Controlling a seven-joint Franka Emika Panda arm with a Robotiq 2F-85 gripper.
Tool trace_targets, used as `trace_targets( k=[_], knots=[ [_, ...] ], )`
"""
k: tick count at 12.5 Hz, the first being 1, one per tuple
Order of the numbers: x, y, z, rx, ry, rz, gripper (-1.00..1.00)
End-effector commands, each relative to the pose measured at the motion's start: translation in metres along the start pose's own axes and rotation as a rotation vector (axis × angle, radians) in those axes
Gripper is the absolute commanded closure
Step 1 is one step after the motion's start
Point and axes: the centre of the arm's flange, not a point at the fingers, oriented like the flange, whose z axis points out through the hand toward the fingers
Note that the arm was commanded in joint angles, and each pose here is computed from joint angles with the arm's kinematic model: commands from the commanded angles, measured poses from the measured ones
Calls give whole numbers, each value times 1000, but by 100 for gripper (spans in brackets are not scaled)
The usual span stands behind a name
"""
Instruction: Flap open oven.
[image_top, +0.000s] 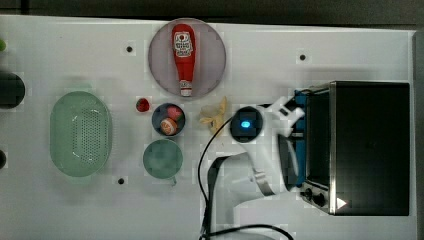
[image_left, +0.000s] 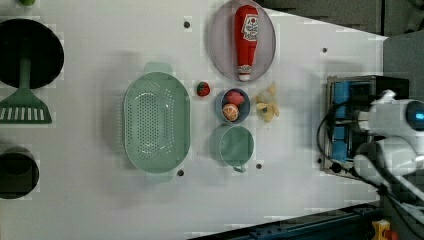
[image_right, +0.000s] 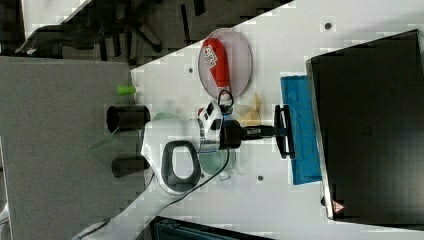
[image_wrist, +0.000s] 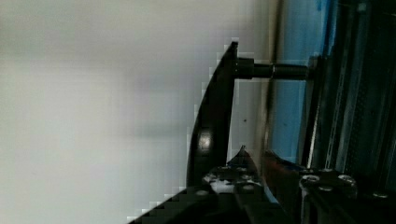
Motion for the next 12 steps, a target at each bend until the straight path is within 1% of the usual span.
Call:
trace_targets(
  k=[1, 3, 4, 6, 8, 9, 11, 12],
  knots=[
    [5, -68, 18, -60, -3, 56, 65],
    [8, -94, 32, -120, -7, 99, 65],
    [9, -107, 39, -141, -10, 93, 65],
    [10, -131, 53, -152, -20, 54, 65],
    [17, -140, 59, -163, -19, 63, 65],
    [21, -139, 59, -161, -9, 84, 65],
    [38, -134, 37, -131, 51, 114, 65],
    [46, -127, 17, -107, 79, 158, 65]
  ],
)
